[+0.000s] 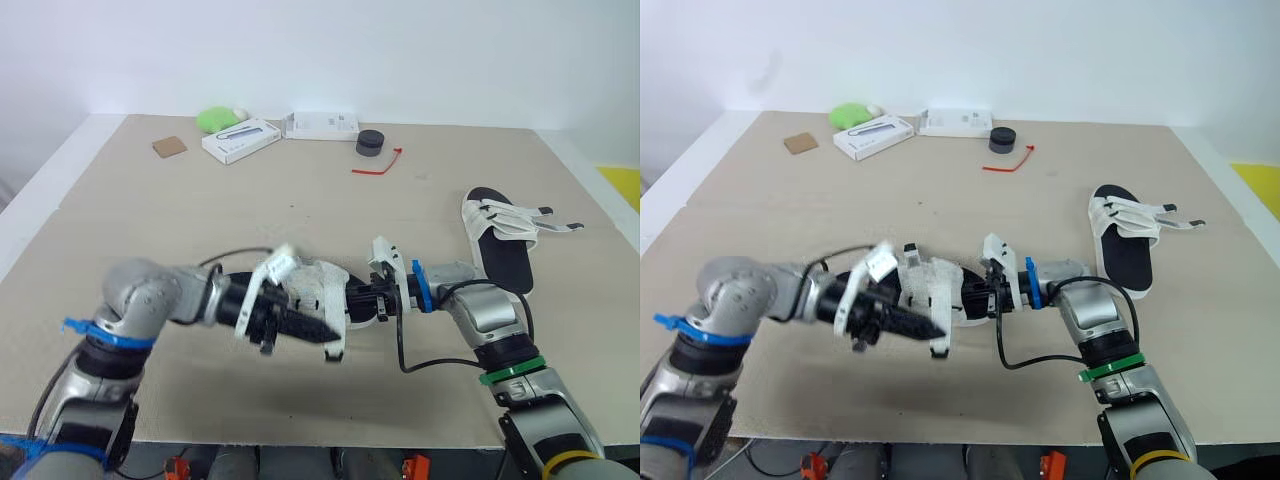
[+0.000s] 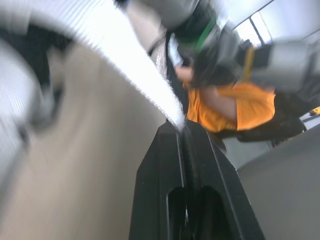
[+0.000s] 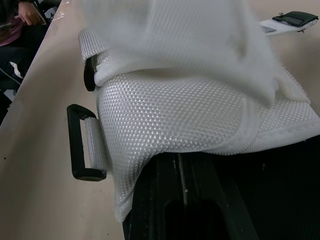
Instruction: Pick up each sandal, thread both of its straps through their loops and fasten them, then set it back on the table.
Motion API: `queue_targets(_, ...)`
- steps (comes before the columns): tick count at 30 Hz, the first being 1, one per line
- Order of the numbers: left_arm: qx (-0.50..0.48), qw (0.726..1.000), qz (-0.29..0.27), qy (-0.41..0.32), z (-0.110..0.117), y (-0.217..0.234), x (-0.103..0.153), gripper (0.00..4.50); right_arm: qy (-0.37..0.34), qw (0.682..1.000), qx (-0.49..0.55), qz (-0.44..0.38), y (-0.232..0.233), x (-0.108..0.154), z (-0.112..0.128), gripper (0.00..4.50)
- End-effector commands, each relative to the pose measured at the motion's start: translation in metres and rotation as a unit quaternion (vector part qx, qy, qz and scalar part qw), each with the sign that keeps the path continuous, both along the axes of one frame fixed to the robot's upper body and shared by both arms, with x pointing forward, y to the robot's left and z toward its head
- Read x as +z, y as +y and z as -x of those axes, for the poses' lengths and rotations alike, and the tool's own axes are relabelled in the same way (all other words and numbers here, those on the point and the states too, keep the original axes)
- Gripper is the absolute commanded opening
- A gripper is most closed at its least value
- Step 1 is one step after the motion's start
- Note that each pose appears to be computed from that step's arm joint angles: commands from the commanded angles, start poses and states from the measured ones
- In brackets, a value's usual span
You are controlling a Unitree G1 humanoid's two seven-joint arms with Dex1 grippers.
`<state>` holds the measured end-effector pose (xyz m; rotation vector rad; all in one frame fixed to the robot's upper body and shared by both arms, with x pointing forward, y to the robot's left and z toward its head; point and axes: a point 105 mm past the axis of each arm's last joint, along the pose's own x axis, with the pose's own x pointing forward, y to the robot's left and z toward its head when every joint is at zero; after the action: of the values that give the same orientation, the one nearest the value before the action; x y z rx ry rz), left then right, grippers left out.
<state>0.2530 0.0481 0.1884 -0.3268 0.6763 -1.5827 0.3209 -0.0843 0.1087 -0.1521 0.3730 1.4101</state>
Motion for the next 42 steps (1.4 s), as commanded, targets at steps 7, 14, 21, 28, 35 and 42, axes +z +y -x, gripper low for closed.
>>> queue_targets(7,0.082,0.994,0.016,0.072,-0.057,-0.003,0.012,0.09,0.024,0.999,-0.020,0.023,-0.002,-0.020,-0.001,0.00)
queue_targets(14,0.080,0.994,-0.023,0.072,-0.062,-0.006,-0.012,0.09,0.026,0.999,-0.025,0.022,-0.005,-0.022,0.002,0.00)
queue_targets(21,0.063,0.995,-0.046,0.070,-0.056,-0.007,-0.023,0.09,0.026,0.999,-0.026,0.022,-0.005,-0.021,0.002,0.00)
queue_targets(28,0.055,0.995,-0.053,0.062,-0.051,-0.006,-0.026,0.09,0.028,0.999,-0.025,0.020,-0.003,-0.021,0.001,0.00)
queue_targets(35,0.047,0.995,-0.029,0.077,-0.046,-0.013,-0.013,0.09,0.027,0.999,-0.025,0.019,-0.002,-0.021,0.000,0.00)
queue_targets(42,0.037,0.994,-0.090,0.055,-0.033,-0.009,-0.043,0.09,0.026,0.999,-0.026,0.015,-0.001,-0.019,0.000,0.00)
